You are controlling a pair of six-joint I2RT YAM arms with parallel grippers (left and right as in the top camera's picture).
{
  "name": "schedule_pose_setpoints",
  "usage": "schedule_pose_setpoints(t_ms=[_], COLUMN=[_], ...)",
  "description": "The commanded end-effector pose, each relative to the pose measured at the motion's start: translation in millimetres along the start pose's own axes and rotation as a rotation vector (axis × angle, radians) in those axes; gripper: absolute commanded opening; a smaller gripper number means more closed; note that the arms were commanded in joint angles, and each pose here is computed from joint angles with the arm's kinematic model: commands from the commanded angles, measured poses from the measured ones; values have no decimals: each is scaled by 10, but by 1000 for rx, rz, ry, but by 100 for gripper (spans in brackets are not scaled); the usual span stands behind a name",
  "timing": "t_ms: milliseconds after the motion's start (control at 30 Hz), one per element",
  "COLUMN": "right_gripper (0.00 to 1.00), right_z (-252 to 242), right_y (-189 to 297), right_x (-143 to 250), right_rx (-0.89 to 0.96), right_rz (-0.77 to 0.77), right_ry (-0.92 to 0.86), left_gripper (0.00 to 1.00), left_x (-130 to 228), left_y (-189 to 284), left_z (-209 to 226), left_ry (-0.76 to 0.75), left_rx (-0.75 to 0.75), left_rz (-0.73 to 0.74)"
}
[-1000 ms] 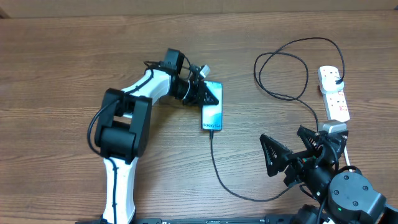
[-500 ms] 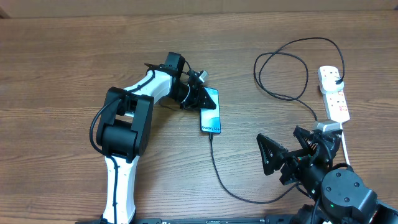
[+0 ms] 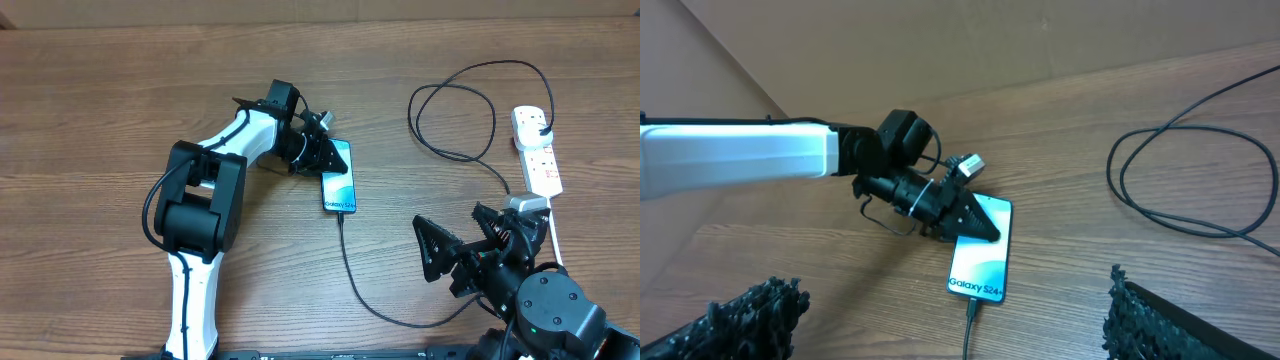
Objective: Plug charger to phone and switch on socket
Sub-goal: 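Open the left gripper to release the phone on the table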
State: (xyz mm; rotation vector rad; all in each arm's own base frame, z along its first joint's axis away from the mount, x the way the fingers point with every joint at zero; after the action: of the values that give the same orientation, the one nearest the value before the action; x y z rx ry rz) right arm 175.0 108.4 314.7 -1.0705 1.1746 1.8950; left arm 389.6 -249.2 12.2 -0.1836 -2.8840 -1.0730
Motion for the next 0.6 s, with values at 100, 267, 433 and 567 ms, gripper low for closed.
schedule_pose_setpoints(t_ms=[100, 267, 433, 567], right_gripper=[100, 100, 100, 100], right_z=[-28, -31, -32, -29], right_y=[-12, -12, -12, -12], right_x=[-6, 0, 2, -4], right_rx=[18, 20, 20, 19], right_rz=[-7, -5, -4, -6], right_ry=[-5, -4, -3, -4], left_gripper=[29, 33, 33, 33], left_x=[-15, 23, 64, 36], left_y=[-44, -109, -89, -52], left_z=[419, 343, 513, 605], left_ry=[69, -22, -4, 71], left_rx=[-214, -214, -356, -417], left_rz=[-36, -11, -12, -46])
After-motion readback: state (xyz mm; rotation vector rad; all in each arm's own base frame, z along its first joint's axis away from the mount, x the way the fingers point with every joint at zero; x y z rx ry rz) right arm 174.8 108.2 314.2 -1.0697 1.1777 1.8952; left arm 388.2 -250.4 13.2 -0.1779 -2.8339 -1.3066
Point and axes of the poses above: each gripper's point midway between its finger pads, its own y axis back along the fingers, its own z axis along the line the jaws close on, x = y × z, the point moved 1 cm from there along y, back along the fingers, and after that the axes turned 7 degrees about y, right-handed, at the moved point
